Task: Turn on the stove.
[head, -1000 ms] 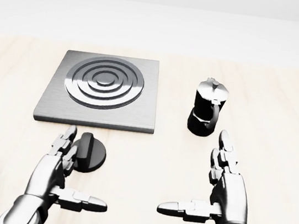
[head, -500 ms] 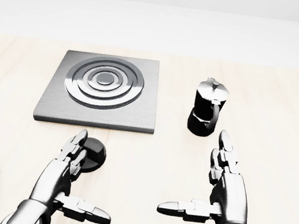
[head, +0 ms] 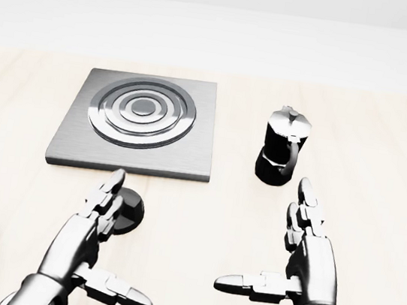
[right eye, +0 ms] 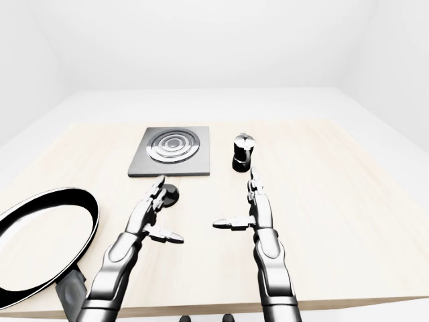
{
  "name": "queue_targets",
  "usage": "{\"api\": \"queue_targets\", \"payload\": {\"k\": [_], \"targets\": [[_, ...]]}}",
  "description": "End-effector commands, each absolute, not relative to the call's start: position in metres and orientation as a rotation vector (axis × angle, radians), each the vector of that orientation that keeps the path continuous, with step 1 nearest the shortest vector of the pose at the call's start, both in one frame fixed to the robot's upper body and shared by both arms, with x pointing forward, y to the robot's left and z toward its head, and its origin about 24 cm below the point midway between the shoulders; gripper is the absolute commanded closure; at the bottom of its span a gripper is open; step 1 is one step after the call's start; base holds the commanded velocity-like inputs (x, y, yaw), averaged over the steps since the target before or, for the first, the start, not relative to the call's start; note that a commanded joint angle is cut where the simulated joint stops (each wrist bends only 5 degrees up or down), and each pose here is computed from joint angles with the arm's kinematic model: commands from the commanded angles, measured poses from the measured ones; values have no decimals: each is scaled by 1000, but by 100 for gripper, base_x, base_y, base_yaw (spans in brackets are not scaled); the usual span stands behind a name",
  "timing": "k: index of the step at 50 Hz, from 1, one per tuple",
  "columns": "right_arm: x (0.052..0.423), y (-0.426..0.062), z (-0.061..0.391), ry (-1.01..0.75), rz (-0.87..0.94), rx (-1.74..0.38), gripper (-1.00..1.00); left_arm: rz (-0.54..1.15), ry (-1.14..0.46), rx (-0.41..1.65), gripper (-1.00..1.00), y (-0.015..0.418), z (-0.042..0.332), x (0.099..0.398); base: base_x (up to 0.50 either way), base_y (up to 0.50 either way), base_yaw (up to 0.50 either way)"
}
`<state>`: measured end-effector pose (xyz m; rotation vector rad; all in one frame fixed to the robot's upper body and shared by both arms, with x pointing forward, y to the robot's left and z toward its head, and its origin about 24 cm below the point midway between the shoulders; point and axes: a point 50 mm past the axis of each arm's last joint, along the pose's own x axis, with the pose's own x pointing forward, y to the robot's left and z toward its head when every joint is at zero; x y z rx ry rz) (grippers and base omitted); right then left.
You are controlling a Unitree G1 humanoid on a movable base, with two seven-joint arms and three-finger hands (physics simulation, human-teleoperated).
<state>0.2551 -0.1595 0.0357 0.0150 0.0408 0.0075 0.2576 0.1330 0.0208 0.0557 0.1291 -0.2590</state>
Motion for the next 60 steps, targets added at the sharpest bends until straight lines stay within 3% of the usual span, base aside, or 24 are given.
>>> {"api": "queue_targets", "payload": {"k": [1,51,60], "targets": [[255,-159,35,40,9,14,-100,-253,15,74,-100,135,38,253,0,0,0],[257,-161,35,45,-2,19,-100,11,-315,150,-100,172,105,249,0,0,0],[256,-160,35,45,2,17,-100,62,-432,130,-100,183,132,245,0,0,0]]}}
